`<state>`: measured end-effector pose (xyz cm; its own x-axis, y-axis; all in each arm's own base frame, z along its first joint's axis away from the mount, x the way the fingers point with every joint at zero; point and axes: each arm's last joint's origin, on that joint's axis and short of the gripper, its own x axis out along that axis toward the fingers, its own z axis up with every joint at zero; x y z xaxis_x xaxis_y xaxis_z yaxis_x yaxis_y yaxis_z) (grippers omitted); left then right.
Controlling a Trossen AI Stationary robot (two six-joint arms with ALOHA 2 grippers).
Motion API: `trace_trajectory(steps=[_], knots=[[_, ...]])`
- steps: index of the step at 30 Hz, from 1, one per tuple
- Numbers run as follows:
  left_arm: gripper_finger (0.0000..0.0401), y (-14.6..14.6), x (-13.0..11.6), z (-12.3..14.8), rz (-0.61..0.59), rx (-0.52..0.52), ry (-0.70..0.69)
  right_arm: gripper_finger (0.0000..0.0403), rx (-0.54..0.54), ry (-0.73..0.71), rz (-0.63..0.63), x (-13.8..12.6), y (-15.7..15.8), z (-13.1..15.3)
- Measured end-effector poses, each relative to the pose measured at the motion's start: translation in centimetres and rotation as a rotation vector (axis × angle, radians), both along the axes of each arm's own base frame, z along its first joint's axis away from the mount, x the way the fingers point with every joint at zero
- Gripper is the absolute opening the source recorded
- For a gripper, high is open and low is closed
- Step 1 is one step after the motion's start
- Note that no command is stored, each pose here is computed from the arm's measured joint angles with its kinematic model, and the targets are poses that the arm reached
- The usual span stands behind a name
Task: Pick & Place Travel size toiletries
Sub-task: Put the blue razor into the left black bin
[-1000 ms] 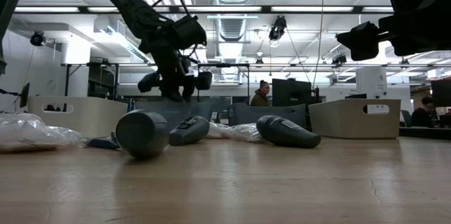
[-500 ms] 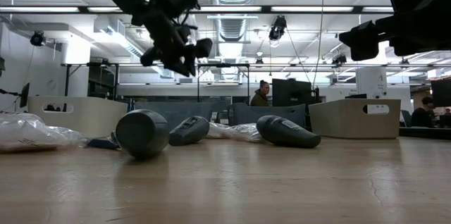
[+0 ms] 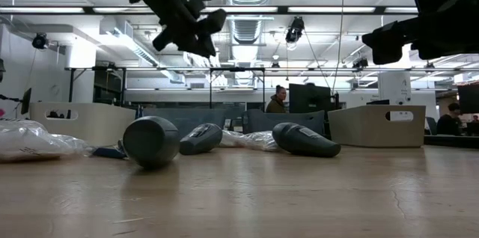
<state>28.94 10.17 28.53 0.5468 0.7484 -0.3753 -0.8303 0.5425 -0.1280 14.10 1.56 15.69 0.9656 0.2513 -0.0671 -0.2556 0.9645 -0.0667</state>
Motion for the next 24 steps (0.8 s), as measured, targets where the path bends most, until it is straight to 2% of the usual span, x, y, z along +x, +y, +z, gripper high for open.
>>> trace_trajectory(steps=[6,15,21,24], knots=[[0.0090,-2.6,0.5,0.4,-0.174,0.001,0.017,0.0254,-0.001,-0.001,0.001,0.0,0.0,0.0],[0.0090,-6.8,1.4,0.3,-0.515,-0.052,0.032,0.0232,-0.001,0.000,0.000,0.0,0.0,0.0],[0.0090,-9.5,1.3,-0.5,-0.753,-0.106,0.124,0.0224,-0.002,0.000,0.001,0.0,0.0,0.0],[0.0090,-10.7,1.0,-1.0,-0.832,-0.139,0.182,0.0225,-0.002,0.000,0.001,0.0,0.0,0.0]])
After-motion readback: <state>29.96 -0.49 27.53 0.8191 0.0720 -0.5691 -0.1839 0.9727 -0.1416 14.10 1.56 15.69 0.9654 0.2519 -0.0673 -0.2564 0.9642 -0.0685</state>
